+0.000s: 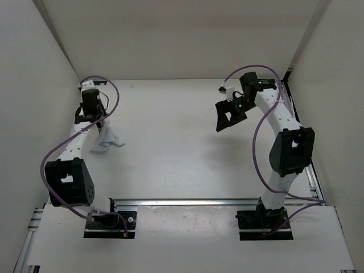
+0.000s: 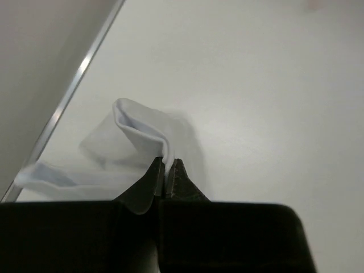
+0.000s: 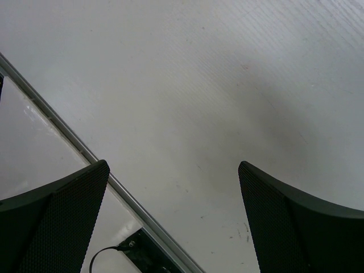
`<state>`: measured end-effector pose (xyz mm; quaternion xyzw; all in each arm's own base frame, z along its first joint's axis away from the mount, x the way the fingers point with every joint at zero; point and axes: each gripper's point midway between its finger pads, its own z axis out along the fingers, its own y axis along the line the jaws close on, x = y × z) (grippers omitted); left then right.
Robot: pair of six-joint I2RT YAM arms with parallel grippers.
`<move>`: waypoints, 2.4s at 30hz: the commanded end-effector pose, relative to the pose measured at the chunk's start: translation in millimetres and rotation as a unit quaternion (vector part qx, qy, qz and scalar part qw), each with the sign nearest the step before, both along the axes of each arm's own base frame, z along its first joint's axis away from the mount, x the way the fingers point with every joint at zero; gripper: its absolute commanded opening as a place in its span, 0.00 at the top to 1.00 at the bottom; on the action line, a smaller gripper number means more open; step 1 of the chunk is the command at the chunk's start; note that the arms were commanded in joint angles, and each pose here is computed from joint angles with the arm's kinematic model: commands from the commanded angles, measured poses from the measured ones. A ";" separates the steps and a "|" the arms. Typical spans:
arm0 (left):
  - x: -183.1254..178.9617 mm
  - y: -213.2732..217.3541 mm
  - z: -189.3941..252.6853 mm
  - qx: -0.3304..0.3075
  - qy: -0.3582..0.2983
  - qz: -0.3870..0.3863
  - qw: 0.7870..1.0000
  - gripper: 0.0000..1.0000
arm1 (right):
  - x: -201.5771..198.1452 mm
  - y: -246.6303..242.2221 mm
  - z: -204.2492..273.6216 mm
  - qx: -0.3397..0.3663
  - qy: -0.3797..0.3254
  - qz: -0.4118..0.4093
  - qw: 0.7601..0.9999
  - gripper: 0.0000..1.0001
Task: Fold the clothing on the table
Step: Move the skirt to the center of the board, then flatten the skirt out
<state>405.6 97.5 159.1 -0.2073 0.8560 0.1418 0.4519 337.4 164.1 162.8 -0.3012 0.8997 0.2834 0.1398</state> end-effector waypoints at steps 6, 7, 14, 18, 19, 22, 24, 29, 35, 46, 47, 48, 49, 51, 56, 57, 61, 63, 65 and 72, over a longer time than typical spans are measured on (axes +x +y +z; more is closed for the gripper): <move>75.0 -212.6 177.8 -0.070 -0.229 -0.298 0.924 1.00 | 19.6 -15.9 21.5 0.018 -0.069 -0.010 0.997 0.01; 67.9 -255.2 179.1 -0.076 -0.230 -0.338 0.910 1.00 | 21.0 -15.8 23.5 0.023 -0.075 -0.012 0.997 0.01; -38.7 -451.9 98.2 -0.150 -0.122 -0.519 0.832 0.12 | -11.0 -18.8 2.8 0.039 -0.055 -0.020 0.998 0.01; -29.1 -412.6 119.9 -0.132 -0.158 -0.468 0.860 0.02 | -25.3 -23.2 -1.4 0.026 -0.072 -0.019 0.997 0.01; -16.6 -382.1 126.6 -0.129 -0.163 -0.433 0.877 0.01 | -27.0 -27.8 -4.1 0.022 -0.081 -0.026 0.996 0.00; 5.1 -312.9 142.5 -0.109 -0.176 -0.369 0.906 0.01 | -20.9 -45.1 -4.2 0.012 -0.102 -0.071 0.992 0.01; 10.1 -285.1 144.1 -0.092 -0.165 -0.352 0.917 0.02 | -20.0 -55.6 -10.5 0.013 -0.095 -0.111 0.989 0.01; 9.8 -268.4 132.9 -0.109 -0.128 -0.339 0.926 0.01 | -3.0 -80.0 -30.8 0.050 -0.039 -0.192 0.979 0.01; -13.4 -287.1 110.6 -0.111 -0.075 -0.362 0.923 0.01 | 19.1 -73.1 -46.4 0.063 -0.057 -0.142 0.986 0.07; -48.9 -264.7 100.9 -0.162 -0.054 -0.328 0.929 0.01 | 127.9 -40.7 -76.8 0.039 -0.091 -0.105 0.990 0.08; -49.3 -261.4 99.3 -0.160 -0.055 -0.324 0.931 0.01 | 140.3 -40.2 -82.0 0.034 -0.091 -0.107 0.990 0.08; -52.2 -264.6 99.0 -0.168 -0.052 -0.321 0.930 0.01 | 157.4 -41.7 -81.3 0.028 -0.107 -0.108 0.988 0.08; -55.2 -263.2 98.1 -0.168 -0.052 -0.321 0.931 0.01 | 161.4 -40.5 -82.0 0.030 -0.104 -0.107 0.988 0.07; -56.1 -263.7 103.2 -0.171 -0.052 -0.317 0.931 0.01 | 179.6 -36.6 -87.7 0.036 -0.103 -0.105 0.988 0.08; -59.5 -257.5 103.0 -0.174 -0.047 -0.304 0.935 0.01 | 168.8 -18.7 -92.2 0.058 -0.087 -0.080 0.991 0.11; -59.4 -255.8 103.8 -0.176 -0.049 -0.301 0.936 0.02 | 164.5 -18.5 -91.4 0.059 -0.084 -0.078 0.992 0.12; -63.8 -256.6 100.6 -0.174 -0.044 -0.303 0.936 0.01 | 157.4 -5.9 -94.2 0.066 -0.075 -0.069 0.993 0.14; -66.8 -255.9 99.4 -0.177 -0.042 -0.300 0.936 0.01 | 160.6 -7.2 -89.8 0.067 -0.081 -0.069 0.992 0.14; -70.0 -255.5 98.0 -0.184 -0.043 -0.294 0.937 0.01 | 164.0 -5.3 -87.4 0.068 -0.087 -0.064 0.992 0.14; -83.7 -249.2 93.7 -0.194 -0.043 -0.285 0.938 0.02 | 153.6 -8.7 -110.4 0.046 -0.072 -0.056 0.995 0.16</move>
